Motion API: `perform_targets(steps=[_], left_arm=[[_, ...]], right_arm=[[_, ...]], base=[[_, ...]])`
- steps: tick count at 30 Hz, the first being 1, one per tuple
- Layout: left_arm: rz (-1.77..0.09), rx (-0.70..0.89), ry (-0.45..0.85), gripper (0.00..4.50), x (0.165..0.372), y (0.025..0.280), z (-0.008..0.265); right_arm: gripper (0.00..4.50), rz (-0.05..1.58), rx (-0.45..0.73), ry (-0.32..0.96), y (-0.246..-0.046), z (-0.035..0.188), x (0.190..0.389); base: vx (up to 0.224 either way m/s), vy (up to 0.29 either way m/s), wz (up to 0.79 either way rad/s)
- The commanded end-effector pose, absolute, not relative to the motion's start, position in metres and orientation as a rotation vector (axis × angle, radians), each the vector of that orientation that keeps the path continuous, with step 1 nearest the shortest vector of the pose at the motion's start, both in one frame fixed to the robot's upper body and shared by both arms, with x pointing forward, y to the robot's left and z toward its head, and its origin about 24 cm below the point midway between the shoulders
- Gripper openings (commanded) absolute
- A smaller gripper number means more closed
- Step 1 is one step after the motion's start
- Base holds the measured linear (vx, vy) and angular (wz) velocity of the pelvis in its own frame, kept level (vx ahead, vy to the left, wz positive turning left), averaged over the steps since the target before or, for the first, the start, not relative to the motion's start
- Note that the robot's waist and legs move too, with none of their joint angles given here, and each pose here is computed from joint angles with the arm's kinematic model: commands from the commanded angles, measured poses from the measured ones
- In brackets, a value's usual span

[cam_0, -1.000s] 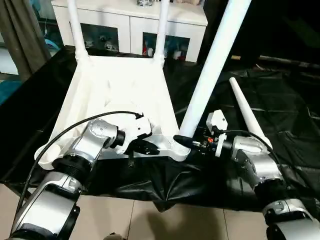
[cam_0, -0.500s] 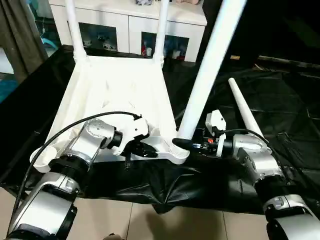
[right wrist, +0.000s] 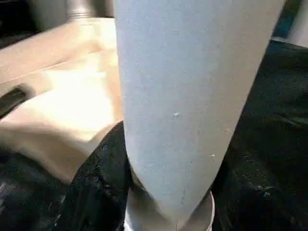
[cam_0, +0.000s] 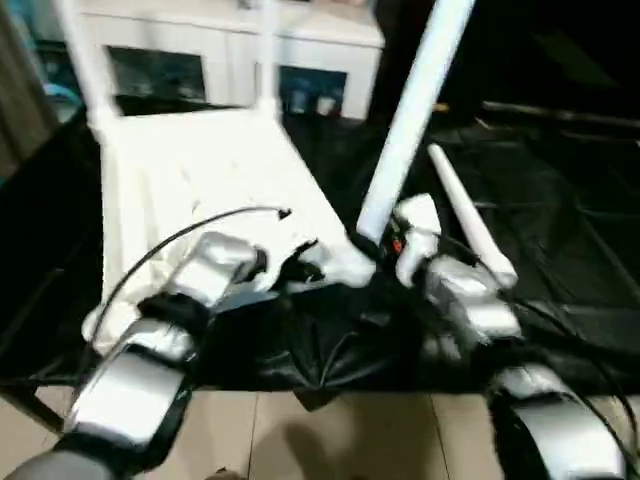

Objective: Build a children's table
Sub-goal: Insert table leg to table base

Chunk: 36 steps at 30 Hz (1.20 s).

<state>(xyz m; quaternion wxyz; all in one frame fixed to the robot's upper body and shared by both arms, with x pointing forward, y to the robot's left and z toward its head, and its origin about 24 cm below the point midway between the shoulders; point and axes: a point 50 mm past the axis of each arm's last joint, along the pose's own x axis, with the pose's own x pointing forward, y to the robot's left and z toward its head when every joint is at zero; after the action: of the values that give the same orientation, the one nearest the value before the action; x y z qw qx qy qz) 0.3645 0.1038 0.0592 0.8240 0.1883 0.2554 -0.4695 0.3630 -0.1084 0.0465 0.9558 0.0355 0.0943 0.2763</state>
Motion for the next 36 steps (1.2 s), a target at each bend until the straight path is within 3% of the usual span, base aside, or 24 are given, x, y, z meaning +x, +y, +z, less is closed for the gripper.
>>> perform_targets(steps=[1, 11, 22, 25, 28, 36], left_arm=[[-0.89, 0.388, 0.445, 0.0, 0.38, 0.086, 0.086], [-0.756, 0.368, 0.451, 0.0, 0.382, 0.057, 0.081], [-0.816, 0.373, 0.422, 0.0, 0.381, 0.058, 0.082], [-0.861, 0.377, 0.404, 0.0, 0.379, 0.059, 0.083], [-0.882, 0.38, 0.392, 0.0, 0.378, 0.06, 0.084], [-0.952, 0.398, 0.358, 0.0, 0.376, 0.066, 0.086]], right_arm=[[1.88, 0.362, 0.08, 0.497, -0.123, -0.008, 0.343], [1.88, 0.252, 0.058, 0.516, -0.105, -0.003, 0.351], [1.88, 0.317, 0.057, 0.493, -0.099, 0.006, 0.356], [2.58, 0.342, 0.087, 0.454, -0.099, 0.016, 0.362], [2.67, 0.367, 0.092, 0.418, -0.099, 0.024, 0.366], [3.46, 0.459, 0.098, 0.332, -0.1, 0.041, 0.373]], base=[[0.0, 0.0, 0.0], [0.0, 0.0, 0.0], [0.0, 0.0, 0.0], [0.0, 0.0, 0.0], [0.0, 0.0, 0.0], [0.0, 0.0, 0.0]])
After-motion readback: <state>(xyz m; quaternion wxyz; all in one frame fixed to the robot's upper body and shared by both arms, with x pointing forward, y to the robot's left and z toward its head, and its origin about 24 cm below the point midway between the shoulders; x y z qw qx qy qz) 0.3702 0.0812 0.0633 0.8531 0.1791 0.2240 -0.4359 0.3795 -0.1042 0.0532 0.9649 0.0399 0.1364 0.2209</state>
